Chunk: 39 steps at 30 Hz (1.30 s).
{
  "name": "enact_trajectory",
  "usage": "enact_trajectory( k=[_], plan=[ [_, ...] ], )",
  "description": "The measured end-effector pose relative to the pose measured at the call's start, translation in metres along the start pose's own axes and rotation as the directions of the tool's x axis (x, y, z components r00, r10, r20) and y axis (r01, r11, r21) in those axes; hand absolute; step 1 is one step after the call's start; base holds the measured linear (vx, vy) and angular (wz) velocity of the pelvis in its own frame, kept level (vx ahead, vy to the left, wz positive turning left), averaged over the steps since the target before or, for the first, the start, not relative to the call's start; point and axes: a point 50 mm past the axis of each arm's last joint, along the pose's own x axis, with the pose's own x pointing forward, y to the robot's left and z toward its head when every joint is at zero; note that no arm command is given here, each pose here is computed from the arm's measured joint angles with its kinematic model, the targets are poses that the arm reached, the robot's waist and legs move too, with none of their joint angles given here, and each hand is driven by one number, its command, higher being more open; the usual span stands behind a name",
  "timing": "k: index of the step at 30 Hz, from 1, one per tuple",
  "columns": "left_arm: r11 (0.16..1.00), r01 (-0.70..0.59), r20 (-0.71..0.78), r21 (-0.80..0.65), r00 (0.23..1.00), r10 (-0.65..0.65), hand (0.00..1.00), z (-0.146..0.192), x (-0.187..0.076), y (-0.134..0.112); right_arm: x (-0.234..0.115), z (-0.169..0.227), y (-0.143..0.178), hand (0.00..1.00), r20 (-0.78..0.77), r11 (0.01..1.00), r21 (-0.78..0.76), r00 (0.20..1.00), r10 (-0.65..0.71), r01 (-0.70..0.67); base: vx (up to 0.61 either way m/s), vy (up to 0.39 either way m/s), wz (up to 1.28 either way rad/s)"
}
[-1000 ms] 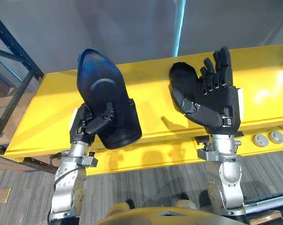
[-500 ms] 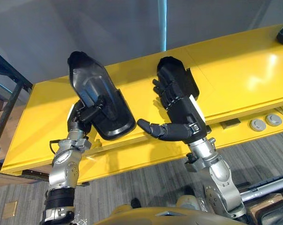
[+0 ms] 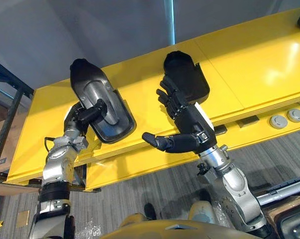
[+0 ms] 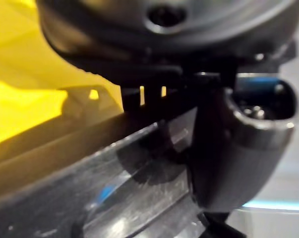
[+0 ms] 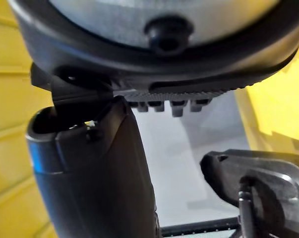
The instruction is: Walk over and take three plastic housings, then place them on the shelf
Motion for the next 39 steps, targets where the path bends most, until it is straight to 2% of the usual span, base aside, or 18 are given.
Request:
enact_trajectory(
  k=[3,7,8,11,15,33,39],
  plan=[
    [0.997,-0.019,0.028,0.074,0.999,0.017,0.0,0.014,0.007,0.002,0.003,0.001,0.003,1.0,0.004,1.0,0.004,1.0,0.018,-0.018,0.0,0.0,0.0],
    [0.994,-0.064,0.053,0.089,0.997,0.059,0.0,0.026,0.016,0.004,0.007,0.003,0.004,1.0,0.014,1.0,0.0,1.0,0.027,-0.027,0.0,0.0,0.0],
    [0.992,-0.084,0.068,0.096,0.995,0.078,1.0,0.031,0.019,0.004,0.007,0.004,0.004,1.0,0.02,1.0,-0.001,1.0,0.024,-0.024,0.0,0.0,0.0],
    [0.984,-0.14,0.085,0.11,0.988,0.131,1.0,0.038,0.024,0.005,0.008,0.007,0.004,1.0,0.033,1.0,-0.002,0.999,0.011,-0.011,0.0,-0.002,-0.01],
    [0.946,-0.232,0.044,0.228,0.973,0.228,1.0,0.035,0.026,0.016,0.013,0.011,0.007,1.0,0.054,1.0,-0.002,0.998,0.018,-0.018,0.0,-0.003,-0.06],
    [0.909,-0.294,0.112,0.296,0.956,0.273,1.0,0.049,0.034,0.009,0.013,0.012,0.006,1.0,0.061,1.0,0.0,0.998,-0.005,0.005,-0.01,-0.001,-0.01],
    [0.908,-0.315,0.129,0.276,0.948,0.29,1.0,0.049,0.034,0.008,0.014,0.012,0.006,1.0,0.071,1.0,0.012,0.997,-0.014,0.013,0.0,0.0,0.0]
  ],
)
